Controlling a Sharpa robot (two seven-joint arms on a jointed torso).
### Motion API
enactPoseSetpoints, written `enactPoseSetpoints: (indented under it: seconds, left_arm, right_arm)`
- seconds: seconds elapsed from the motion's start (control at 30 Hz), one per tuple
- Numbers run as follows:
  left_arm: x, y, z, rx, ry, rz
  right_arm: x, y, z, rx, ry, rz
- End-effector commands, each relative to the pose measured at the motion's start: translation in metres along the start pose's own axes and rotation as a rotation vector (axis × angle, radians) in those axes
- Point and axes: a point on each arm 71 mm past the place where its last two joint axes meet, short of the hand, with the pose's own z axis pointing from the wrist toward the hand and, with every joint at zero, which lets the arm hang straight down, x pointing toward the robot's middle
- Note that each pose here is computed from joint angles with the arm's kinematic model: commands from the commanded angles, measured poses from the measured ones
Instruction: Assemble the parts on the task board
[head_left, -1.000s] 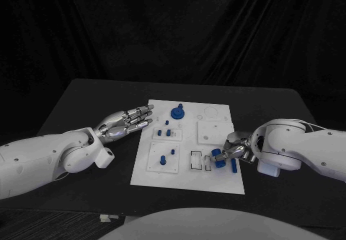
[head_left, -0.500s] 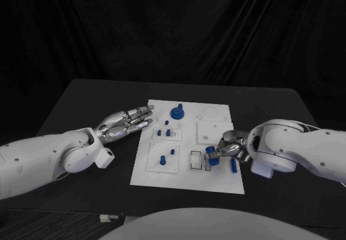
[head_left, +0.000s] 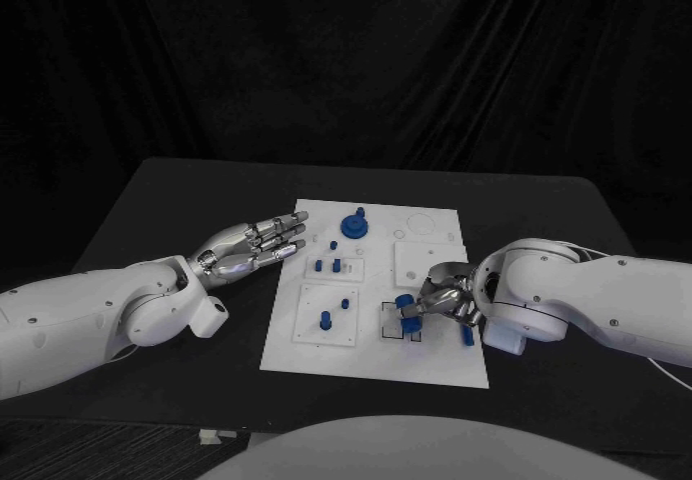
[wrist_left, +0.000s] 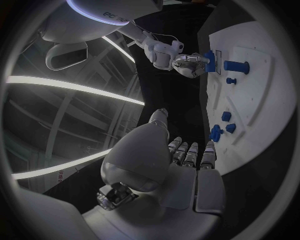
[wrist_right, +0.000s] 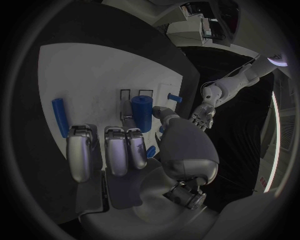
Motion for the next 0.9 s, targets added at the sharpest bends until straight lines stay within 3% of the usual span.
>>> enactPoseSetpoints:
  seconds: [0.03,0.43,0.9]
  left_arm:
    - [0.0020,-0.0003,0.0004,0.008,0.013,-0.016]
    - [0.0029,-0.0001,0.0009,0.005,0.018,-0.019]
    - [0.0034,0.0005,0.0014,-0.001,0.023,-0.022]
  right_arm:
    - [0.004,0.000,0.002,0.010,0.044,-0.011]
    - [0.009,0.001,0.009,0.020,0.092,-0.017]
    - [0.013,-0.001,0.013,0.026,0.099,-0.008]
